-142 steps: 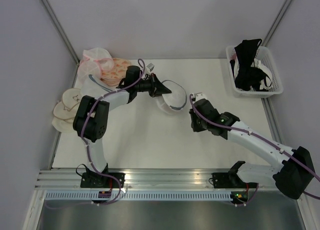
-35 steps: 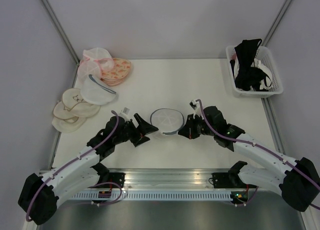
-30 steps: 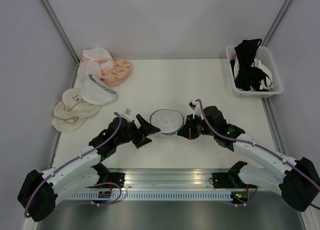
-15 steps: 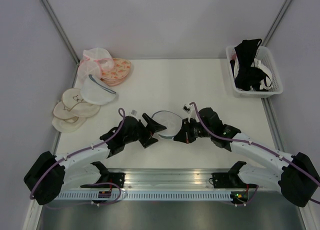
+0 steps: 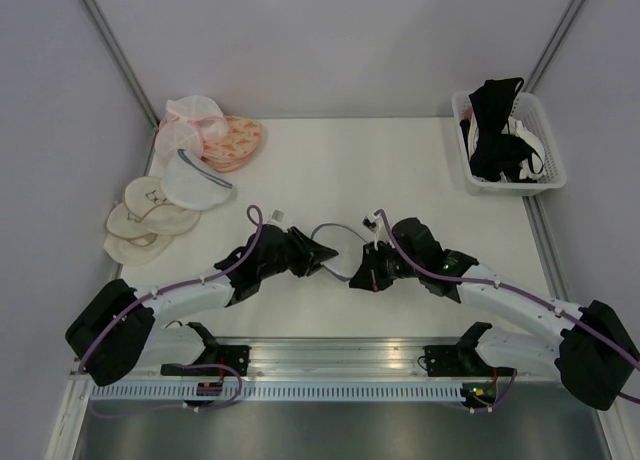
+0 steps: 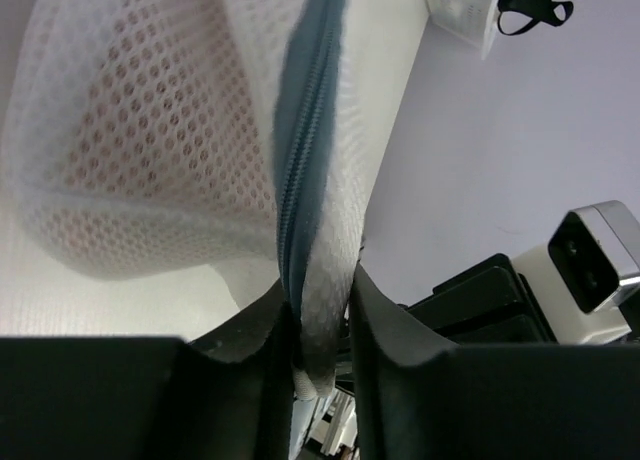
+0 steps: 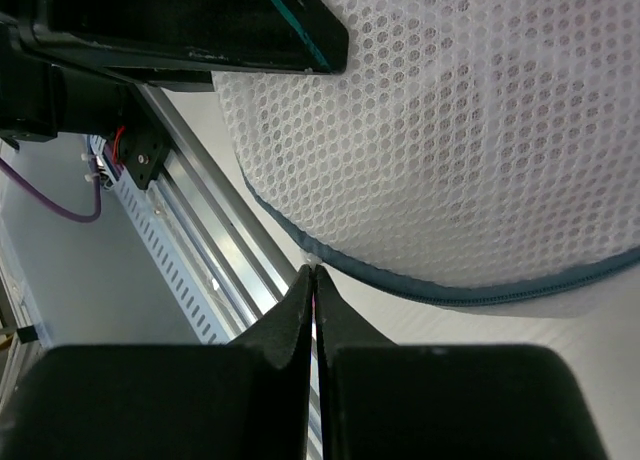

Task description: Unzip the laundry bag and remove the bra

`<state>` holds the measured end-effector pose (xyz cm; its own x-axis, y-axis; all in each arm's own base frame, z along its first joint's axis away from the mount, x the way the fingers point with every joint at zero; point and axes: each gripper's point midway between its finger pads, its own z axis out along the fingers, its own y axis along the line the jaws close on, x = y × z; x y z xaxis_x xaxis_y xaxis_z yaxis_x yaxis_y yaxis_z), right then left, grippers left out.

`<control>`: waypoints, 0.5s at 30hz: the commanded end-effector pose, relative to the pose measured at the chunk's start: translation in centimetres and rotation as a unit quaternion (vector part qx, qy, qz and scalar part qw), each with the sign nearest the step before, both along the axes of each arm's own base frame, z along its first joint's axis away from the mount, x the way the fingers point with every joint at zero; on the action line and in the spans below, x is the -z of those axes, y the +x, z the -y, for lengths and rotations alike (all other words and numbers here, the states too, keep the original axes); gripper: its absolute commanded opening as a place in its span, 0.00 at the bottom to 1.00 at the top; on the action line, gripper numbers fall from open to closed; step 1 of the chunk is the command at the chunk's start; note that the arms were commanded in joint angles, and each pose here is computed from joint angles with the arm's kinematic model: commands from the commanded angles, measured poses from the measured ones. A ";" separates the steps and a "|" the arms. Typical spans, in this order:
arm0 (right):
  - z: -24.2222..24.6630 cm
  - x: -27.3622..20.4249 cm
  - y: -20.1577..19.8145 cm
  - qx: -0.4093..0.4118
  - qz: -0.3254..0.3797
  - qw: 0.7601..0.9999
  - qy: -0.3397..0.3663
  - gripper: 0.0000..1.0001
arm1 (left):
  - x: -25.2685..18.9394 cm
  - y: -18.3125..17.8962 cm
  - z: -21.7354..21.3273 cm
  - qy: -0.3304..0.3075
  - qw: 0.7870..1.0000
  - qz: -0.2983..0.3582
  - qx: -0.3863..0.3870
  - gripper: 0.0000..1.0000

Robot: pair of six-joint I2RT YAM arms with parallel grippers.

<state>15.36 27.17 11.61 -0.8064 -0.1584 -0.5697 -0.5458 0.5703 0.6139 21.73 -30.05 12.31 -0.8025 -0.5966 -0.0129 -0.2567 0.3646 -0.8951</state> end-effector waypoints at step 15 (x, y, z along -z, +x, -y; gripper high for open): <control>6.6 1.3 3.1 0.112 0.041 0.973 -0.198 0.00 | -0.3 1.6 -0.3 -0.013 0.998 0.037 0.053 0.02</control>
